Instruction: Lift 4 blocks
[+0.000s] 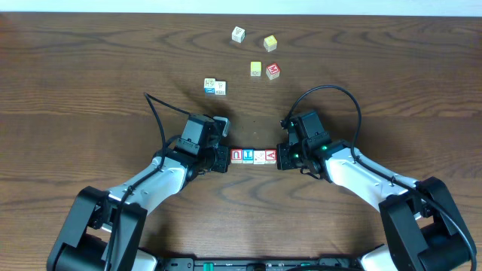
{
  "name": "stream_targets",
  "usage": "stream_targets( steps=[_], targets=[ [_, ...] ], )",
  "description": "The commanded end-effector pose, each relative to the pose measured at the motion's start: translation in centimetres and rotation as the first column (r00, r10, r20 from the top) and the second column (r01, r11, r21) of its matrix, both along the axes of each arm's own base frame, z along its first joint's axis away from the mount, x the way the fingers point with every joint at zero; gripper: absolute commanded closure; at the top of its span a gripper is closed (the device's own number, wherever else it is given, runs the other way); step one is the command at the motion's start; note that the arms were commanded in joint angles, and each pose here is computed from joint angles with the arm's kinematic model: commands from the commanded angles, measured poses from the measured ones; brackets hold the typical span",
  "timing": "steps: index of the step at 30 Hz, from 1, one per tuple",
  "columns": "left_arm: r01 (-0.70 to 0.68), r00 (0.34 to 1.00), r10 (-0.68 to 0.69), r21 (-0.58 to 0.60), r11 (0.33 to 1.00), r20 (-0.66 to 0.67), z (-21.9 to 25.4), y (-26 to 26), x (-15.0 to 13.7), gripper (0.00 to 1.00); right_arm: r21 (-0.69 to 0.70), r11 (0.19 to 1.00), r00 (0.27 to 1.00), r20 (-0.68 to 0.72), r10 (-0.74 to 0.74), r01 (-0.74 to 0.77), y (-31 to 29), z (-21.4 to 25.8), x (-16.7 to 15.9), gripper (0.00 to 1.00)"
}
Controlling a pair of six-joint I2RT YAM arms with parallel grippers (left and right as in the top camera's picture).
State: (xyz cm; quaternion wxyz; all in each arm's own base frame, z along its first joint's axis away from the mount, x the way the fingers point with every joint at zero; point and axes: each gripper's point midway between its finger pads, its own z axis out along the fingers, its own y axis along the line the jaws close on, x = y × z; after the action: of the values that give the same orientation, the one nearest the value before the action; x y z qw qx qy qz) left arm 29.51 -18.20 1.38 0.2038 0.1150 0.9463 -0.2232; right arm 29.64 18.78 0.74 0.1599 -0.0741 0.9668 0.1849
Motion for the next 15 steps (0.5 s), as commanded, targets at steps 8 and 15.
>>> stream_targets(
  steps=[8,15],
  targets=[
    [0.011,0.998,-0.009,0.038,0.999,-0.058,-1.1,0.6,-1.4,0.93,-0.022,1.000,1.000,-0.006,0.010,-0.010,-0.2,-0.6,-0.3,0.99],
    [-0.052,0.994,0.053,0.020,0.998,-0.095,-1.2,0.7,-1.4,0.93,-0.027,1.000,1.000,-0.004,0.007,-0.007,-0.3,-0.6,-0.2,0.99]
  ],
)
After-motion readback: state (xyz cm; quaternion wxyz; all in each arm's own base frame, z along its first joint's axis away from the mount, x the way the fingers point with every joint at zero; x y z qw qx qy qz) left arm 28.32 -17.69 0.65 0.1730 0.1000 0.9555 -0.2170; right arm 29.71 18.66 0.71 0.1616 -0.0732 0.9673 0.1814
